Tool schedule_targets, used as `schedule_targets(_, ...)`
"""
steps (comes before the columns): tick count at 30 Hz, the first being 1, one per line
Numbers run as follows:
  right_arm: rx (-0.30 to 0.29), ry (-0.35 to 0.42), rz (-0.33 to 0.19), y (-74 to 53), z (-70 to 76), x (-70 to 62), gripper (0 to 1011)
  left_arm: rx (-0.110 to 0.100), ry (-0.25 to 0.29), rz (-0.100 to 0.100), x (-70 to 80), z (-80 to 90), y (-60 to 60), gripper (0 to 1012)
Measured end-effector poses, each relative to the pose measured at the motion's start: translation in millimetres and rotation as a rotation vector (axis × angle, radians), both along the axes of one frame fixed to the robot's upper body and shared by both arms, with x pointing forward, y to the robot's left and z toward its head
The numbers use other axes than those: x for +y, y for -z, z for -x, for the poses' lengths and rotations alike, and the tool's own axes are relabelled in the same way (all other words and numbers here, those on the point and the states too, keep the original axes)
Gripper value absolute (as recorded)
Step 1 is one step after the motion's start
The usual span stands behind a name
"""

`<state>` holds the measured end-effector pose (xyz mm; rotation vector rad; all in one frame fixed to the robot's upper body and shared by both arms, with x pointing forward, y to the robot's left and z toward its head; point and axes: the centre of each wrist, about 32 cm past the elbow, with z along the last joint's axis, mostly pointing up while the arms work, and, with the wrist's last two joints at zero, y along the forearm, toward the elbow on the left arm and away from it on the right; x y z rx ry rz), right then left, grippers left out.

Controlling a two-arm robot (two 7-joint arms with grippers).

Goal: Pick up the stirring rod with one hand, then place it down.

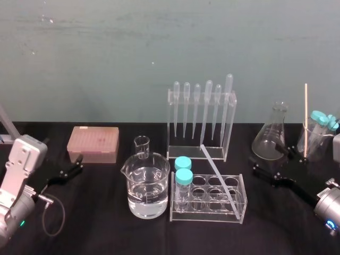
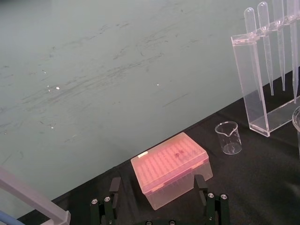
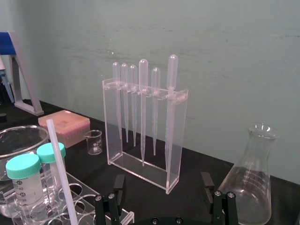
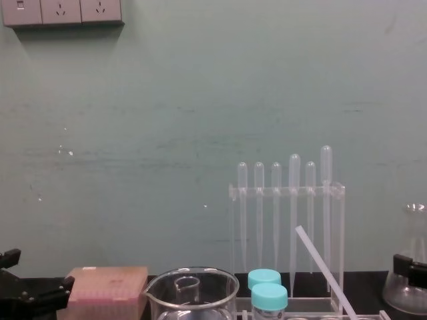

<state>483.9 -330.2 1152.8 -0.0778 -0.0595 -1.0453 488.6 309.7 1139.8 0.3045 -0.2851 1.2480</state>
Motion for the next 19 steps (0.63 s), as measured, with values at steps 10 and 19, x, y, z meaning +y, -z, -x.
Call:
schedule_targets(10,-0.017,-0.002,-0.001,-0.9,-0.4,0.0,1003,0.0,0.0,0.0,0.0,0.0,0.0,1000)
schedule_targets(19,-0.026,-0.003,-0.001,-1.5,-0.7,0.2,1003,0.0,0.0,0.0,0.0,0.0,0.0,1000)
